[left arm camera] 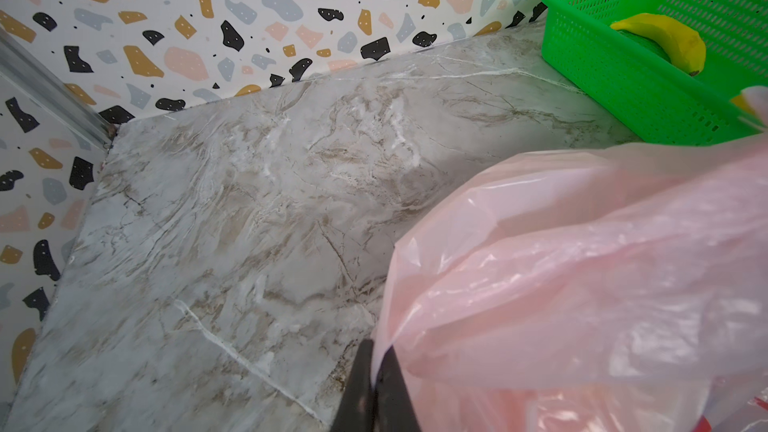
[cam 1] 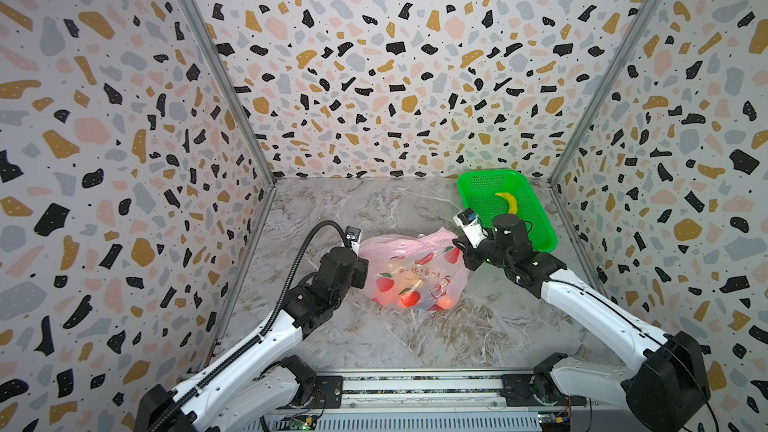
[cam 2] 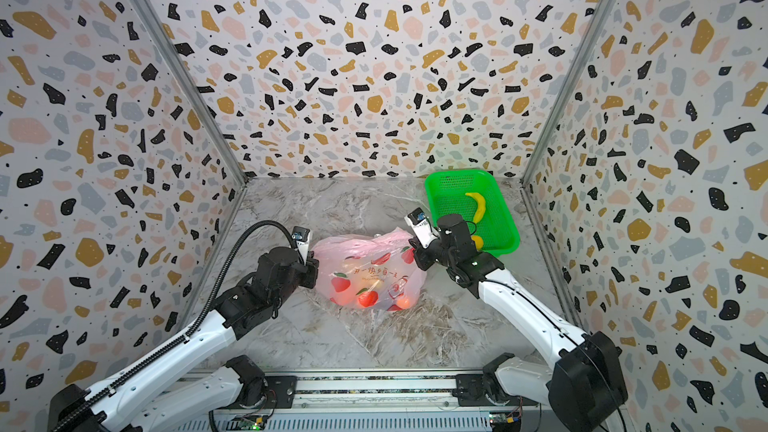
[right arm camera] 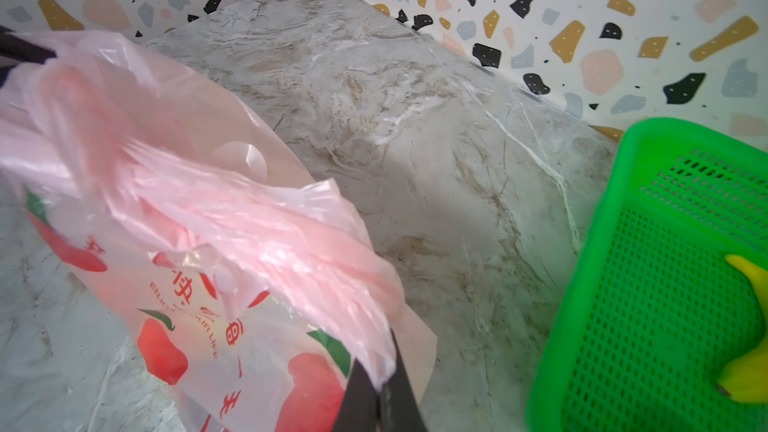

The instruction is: Untie the knot of the plastic bag and take out the fruit

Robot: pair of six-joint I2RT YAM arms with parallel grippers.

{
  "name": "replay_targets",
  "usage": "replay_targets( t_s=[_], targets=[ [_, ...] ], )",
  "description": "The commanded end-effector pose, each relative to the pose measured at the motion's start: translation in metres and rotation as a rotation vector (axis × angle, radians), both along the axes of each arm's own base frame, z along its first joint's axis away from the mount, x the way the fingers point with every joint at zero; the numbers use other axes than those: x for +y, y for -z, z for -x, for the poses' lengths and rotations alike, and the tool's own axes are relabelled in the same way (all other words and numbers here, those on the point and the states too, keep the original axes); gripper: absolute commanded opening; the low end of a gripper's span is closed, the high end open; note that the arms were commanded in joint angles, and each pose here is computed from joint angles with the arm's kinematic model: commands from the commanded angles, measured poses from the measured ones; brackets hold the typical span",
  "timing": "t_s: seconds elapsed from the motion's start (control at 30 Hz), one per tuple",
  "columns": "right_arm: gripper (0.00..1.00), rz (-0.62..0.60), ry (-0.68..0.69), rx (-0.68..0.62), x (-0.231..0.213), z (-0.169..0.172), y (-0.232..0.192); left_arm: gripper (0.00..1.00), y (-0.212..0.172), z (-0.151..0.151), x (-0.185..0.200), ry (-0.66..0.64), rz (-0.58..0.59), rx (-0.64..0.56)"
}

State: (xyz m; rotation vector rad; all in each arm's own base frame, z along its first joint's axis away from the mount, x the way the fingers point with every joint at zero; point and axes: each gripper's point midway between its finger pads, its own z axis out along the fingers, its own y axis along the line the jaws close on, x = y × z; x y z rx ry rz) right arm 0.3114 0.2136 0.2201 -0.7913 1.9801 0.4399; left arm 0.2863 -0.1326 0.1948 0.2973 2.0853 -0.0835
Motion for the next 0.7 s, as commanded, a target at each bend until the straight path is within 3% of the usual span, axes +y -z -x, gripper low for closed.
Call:
replay_targets(
  t_s=[0.0, 0.1, 0.17, 0.23, 0.37, 0.53, 0.67],
  targets=[
    [0.00, -0.016, 0.090, 0.019, -0.019, 0.002, -0.008, 0.00, 0.006, -0.002, 0.006, -0.037, 0.005, 0.027],
    [0.00, -0.048, 0.056, 0.011, -0.015, 0.009, -0.016, 0.70, -0.021, 0.000, -0.008, 0.035, 0.053, 0.000],
    [0.00, -0.075, 0.035, 0.000, -0.011, 0.013, -0.021, 1.00, -0.061, 0.008, -0.025, 0.135, 0.138, -0.097],
    [0.00, -0.083, 0.023, 0.010, -0.008, 0.014, -0.020, 1.00, -0.095, 0.019, -0.046, 0.267, 0.182, -0.189],
    [0.00, -0.080, 0.015, 0.036, -0.003, 0.009, -0.016, 1.00, -0.095, 0.034, -0.082, 0.493, 0.055, -0.120],
    [0.00, -0.088, 0.002, 0.033, 0.002, 0.004, -0.021, 0.99, -0.070, 0.029, -0.097, 0.534, -0.095, -0.083],
    [0.00, -0.085, 0.002, 0.038, 0.004, 0.002, -0.024, 1.00, -0.067, 0.030, -0.117, 0.556, -0.126, -0.096]
  ],
)
